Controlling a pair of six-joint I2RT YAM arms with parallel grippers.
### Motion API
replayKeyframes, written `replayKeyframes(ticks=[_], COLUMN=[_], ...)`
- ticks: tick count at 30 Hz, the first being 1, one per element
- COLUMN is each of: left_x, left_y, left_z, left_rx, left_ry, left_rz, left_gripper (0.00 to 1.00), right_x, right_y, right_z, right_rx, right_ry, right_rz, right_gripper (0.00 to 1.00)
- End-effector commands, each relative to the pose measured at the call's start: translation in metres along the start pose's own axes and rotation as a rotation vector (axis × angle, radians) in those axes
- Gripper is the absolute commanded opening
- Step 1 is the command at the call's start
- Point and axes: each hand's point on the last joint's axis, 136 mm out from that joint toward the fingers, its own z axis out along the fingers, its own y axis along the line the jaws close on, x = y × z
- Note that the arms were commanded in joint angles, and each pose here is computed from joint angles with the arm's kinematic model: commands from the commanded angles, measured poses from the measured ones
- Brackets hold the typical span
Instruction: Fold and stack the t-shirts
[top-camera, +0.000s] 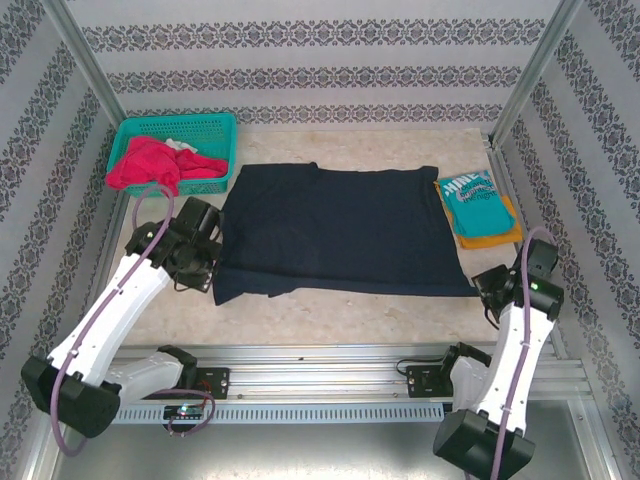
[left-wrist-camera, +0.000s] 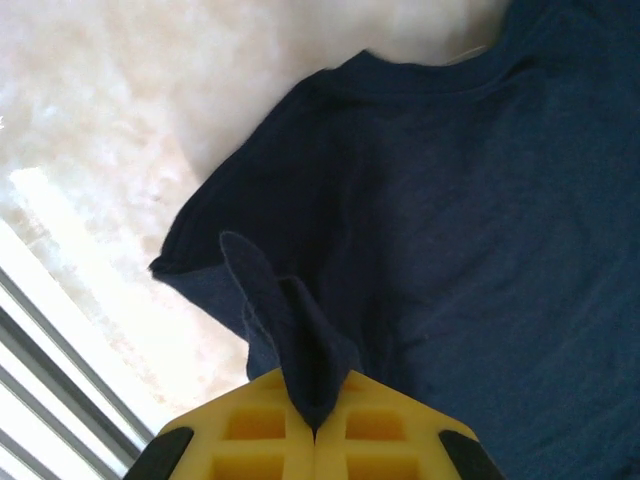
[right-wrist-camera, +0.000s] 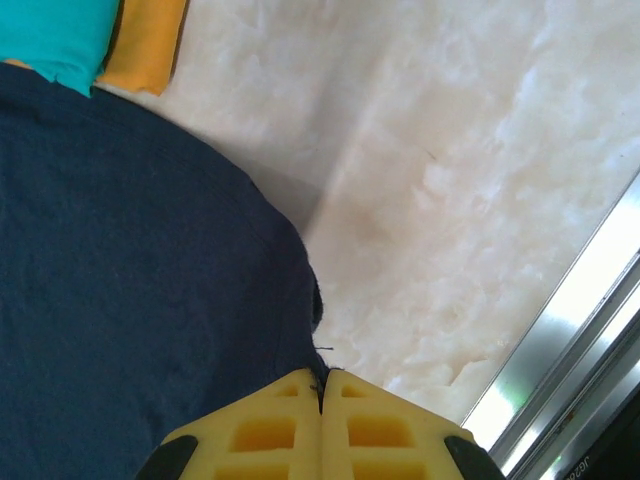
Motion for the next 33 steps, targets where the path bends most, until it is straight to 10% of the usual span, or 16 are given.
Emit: replayKeyframes(ticks=[1,33], left_x=[-0.021,-0.059], left_y=[-0.011,-0.099], left_z=[-0.009,0.034], left_rx=[-0.025,-0.052], left_ry=[-0.091,-0.097], left_rz=[0.118,0.339], left_gripper=[0.0,0.0], right_x=[-0.016,-0.032], right_y=[0.009,0.127], right_z=[-0.004,0.07], right_rx=[0.012,-0.002], right_ry=[-0.053,0.115], right_rz=[-0.033,-0.293], right_gripper=[0.0,0.0])
